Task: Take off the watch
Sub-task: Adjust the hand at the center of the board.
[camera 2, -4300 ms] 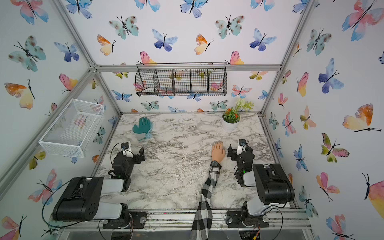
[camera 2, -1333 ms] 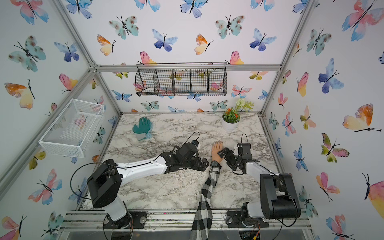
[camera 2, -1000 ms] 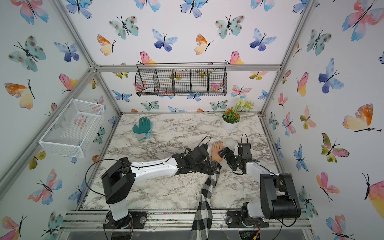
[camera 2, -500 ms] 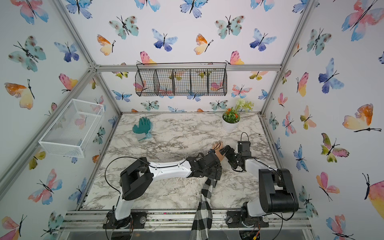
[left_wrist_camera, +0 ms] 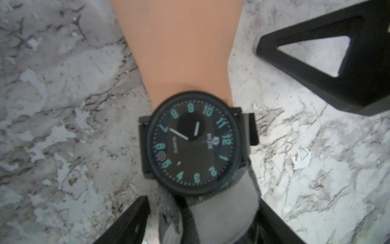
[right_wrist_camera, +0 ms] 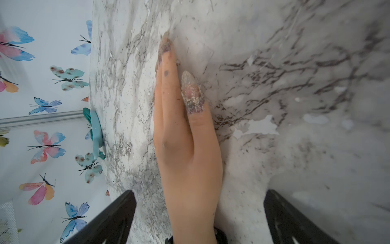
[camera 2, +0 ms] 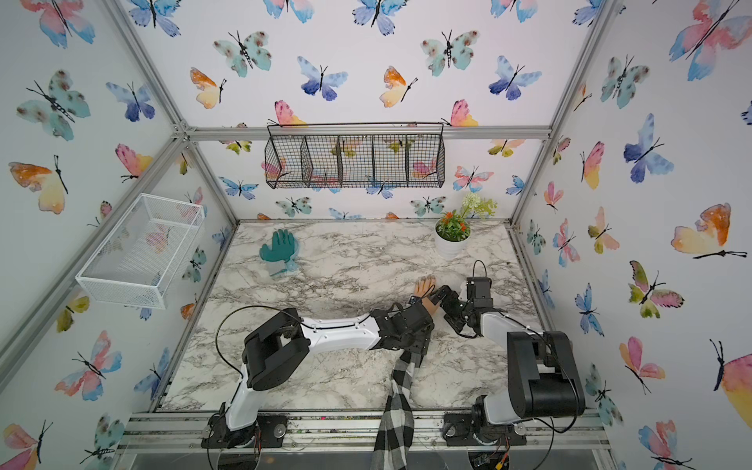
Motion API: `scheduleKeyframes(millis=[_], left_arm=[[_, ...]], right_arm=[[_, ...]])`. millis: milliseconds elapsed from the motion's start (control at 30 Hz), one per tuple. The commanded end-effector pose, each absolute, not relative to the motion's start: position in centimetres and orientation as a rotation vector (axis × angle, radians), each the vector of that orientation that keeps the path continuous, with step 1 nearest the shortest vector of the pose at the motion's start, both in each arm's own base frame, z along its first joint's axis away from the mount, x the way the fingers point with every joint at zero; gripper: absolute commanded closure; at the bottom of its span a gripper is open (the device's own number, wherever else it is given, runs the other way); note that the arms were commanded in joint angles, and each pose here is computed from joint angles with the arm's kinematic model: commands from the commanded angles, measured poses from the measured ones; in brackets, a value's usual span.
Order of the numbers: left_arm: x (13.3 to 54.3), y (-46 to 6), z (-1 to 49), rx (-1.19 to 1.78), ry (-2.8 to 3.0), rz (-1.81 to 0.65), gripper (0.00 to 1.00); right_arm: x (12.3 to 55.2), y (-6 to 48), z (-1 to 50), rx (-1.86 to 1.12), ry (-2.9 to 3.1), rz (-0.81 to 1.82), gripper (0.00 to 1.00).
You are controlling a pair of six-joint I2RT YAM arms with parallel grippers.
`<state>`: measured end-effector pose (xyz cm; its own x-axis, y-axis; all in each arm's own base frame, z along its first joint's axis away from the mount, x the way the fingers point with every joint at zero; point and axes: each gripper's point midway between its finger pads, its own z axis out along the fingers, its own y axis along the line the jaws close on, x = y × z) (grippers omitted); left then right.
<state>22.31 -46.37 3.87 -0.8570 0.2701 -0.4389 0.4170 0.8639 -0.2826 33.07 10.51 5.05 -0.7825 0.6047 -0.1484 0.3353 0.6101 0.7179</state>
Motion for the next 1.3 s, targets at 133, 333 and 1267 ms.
scheduleKeyframes(millis=[133,333,1267], left_arm=[[22.2,-45.6,2.9,0.536,2.657,-0.469,0.43],[22.1,-45.8,3.8,0.535,2.635,-0.537,0.50],[21.1,-47.0,8.3,0.581,2.512,-0.840,0.54]], right_arm=[[32.2,11.9,5.0,0.708,2.457,1.131,0.02],[32.2,12.5,4.7,0.690,2.446,1.189,0.04],[32.7,13.7,2.4,0.736,2.367,1.356,0.12]])
